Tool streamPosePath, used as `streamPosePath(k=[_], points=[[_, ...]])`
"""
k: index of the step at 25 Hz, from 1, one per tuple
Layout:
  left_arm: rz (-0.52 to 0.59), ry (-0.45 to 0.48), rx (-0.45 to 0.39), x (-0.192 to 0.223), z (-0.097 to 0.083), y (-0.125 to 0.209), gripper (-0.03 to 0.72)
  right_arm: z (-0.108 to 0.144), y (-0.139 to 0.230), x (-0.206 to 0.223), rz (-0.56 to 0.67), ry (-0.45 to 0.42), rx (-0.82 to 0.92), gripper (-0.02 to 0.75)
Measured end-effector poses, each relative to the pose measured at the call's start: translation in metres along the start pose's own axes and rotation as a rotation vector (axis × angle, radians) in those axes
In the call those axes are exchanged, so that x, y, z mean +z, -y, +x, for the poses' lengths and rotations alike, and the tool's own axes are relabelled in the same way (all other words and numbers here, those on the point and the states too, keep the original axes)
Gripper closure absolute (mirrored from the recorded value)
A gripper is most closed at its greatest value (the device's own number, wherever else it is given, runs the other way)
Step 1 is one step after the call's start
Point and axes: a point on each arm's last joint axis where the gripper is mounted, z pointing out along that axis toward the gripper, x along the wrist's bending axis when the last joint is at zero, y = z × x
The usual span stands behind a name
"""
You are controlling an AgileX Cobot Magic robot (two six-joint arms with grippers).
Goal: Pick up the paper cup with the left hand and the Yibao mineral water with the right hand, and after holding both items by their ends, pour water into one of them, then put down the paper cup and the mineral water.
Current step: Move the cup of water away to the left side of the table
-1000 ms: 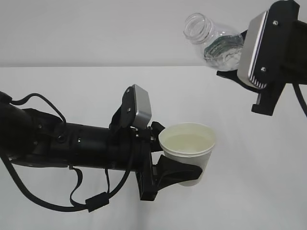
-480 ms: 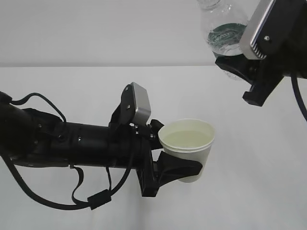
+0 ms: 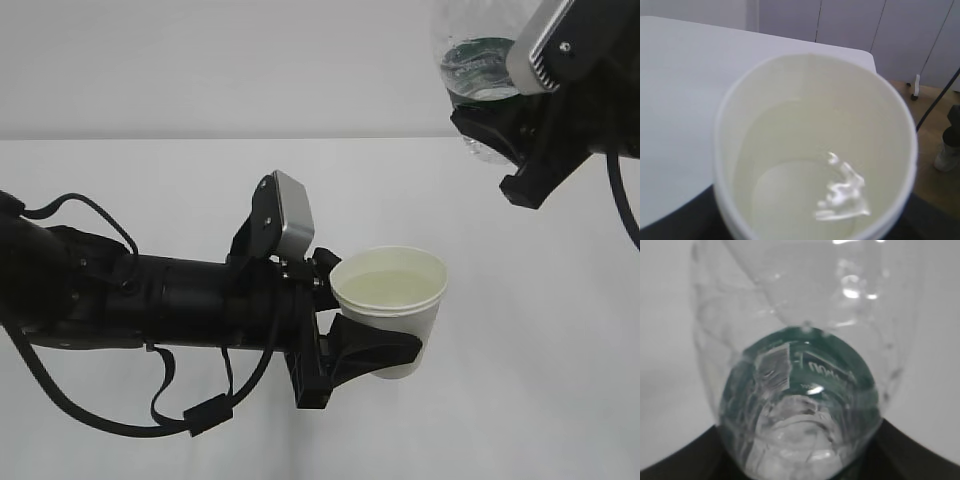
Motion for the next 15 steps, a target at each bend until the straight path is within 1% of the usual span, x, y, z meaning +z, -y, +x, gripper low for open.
streamPosePath(k=[6,15], points=[[-0.001,-0.001,-0.001,0.000,0.000,0.000,0.230,0.000,0.001,0.001,0.002,0.006,0.042,0.324],[0.013,-0.011,-0.001,0.000,0.001,0.001,0.230,0.007,0.014,0.017,0.055,-0.031,0.065,0.324]])
